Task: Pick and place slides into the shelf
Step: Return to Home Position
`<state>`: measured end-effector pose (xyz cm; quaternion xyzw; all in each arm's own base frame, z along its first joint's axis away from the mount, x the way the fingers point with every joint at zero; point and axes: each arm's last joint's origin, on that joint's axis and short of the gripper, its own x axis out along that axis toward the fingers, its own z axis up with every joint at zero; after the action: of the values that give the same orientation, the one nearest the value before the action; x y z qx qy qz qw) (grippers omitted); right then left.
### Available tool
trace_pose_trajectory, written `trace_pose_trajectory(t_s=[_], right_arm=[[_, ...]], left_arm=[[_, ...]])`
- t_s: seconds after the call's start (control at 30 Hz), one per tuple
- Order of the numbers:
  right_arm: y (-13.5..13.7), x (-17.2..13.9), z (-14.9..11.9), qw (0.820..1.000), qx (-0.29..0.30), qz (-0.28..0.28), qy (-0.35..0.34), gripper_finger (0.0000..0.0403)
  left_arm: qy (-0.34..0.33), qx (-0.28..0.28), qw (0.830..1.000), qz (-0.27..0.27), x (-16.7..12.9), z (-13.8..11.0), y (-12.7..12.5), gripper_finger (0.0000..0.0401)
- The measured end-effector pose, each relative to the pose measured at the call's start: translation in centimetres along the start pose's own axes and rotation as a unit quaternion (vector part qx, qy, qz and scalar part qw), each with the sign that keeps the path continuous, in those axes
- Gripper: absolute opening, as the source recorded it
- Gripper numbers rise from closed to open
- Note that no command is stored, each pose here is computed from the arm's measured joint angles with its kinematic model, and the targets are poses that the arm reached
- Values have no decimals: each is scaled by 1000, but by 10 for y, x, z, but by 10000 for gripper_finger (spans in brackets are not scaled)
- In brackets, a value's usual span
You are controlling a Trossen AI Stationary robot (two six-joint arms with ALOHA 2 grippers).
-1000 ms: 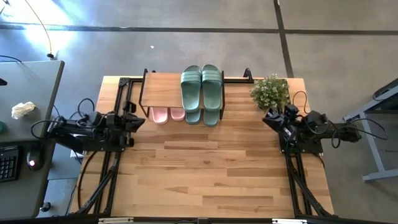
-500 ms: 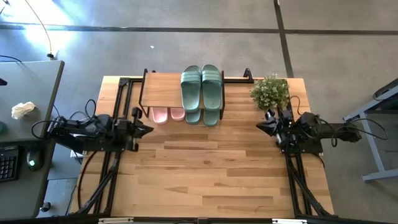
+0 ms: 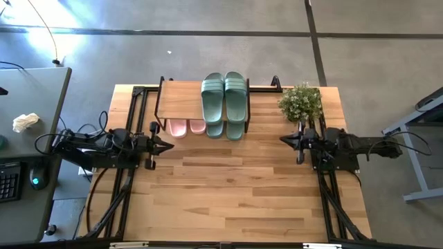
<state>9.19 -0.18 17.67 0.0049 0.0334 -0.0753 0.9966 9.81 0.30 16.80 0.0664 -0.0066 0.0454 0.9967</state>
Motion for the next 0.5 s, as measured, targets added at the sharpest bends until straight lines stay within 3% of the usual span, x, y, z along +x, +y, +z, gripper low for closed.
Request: trace_pose_trajectory(t_s=[0.5], right_arm=[[-3, 0, -4, 998, -4, -54, 23, 0]], left_arm=[[0, 0, 1000, 1, 0, 0, 0, 5]])
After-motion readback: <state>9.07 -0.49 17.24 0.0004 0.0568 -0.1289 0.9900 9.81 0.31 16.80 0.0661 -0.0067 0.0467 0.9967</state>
